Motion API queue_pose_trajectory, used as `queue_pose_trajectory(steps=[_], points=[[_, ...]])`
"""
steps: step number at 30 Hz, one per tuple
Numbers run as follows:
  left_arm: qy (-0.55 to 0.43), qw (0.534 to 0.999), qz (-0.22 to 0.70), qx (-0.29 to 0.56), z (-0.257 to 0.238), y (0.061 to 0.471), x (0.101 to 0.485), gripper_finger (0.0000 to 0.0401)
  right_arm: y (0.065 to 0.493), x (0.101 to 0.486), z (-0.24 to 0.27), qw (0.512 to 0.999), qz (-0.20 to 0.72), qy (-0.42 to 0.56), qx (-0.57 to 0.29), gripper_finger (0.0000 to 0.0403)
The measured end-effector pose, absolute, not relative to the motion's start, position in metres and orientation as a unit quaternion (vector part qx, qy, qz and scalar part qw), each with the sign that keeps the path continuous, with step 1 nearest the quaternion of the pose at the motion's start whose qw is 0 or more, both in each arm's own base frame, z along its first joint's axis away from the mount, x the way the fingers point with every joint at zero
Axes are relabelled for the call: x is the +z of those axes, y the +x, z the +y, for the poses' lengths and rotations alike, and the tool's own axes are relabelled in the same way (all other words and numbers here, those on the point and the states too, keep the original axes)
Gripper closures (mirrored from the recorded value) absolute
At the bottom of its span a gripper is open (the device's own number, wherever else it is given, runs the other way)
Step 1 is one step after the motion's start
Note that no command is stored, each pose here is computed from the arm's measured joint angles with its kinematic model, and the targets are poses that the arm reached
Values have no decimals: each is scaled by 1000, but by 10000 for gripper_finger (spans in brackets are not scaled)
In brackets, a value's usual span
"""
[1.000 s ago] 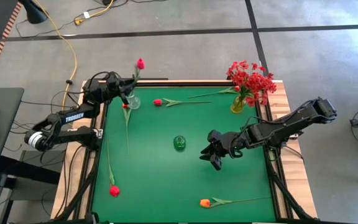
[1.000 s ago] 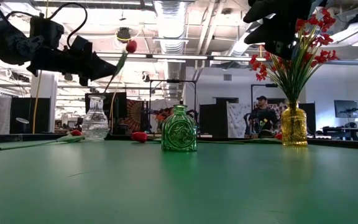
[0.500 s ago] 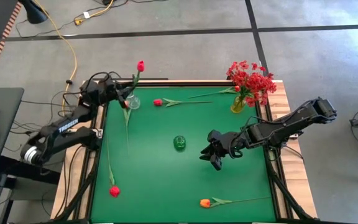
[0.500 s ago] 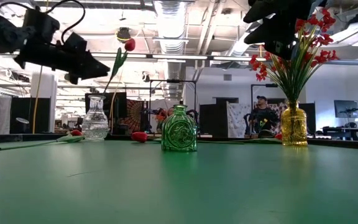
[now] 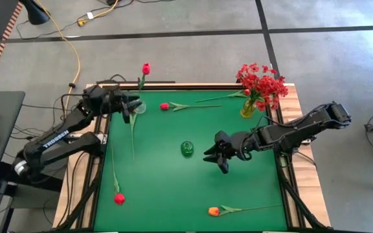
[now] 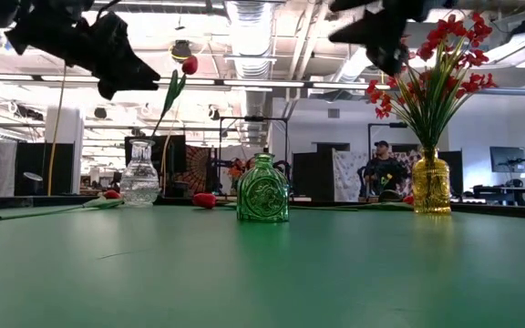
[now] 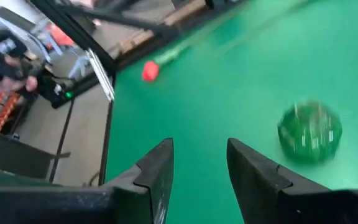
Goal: Sort flowers into vase by color
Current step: Put the bottom red tulip into the transparent vase
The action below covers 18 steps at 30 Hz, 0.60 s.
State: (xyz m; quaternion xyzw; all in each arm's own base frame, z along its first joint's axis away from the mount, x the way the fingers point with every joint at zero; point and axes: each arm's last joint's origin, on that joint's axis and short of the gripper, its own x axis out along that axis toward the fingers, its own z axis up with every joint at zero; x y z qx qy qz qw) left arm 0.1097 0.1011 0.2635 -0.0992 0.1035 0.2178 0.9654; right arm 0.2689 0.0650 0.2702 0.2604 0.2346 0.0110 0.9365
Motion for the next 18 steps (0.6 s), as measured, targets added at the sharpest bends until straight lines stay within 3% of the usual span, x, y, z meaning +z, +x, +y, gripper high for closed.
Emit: queue_pose_trajectory(steps=[11, 18], points=[[-162, 960, 181, 137, 51, 137, 252, 253, 277, 278, 44, 960, 184, 212, 0, 228], [-219, 947, 235, 31, 9, 145, 246, 253, 277, 278, 41, 962, 181, 205, -3, 228]])
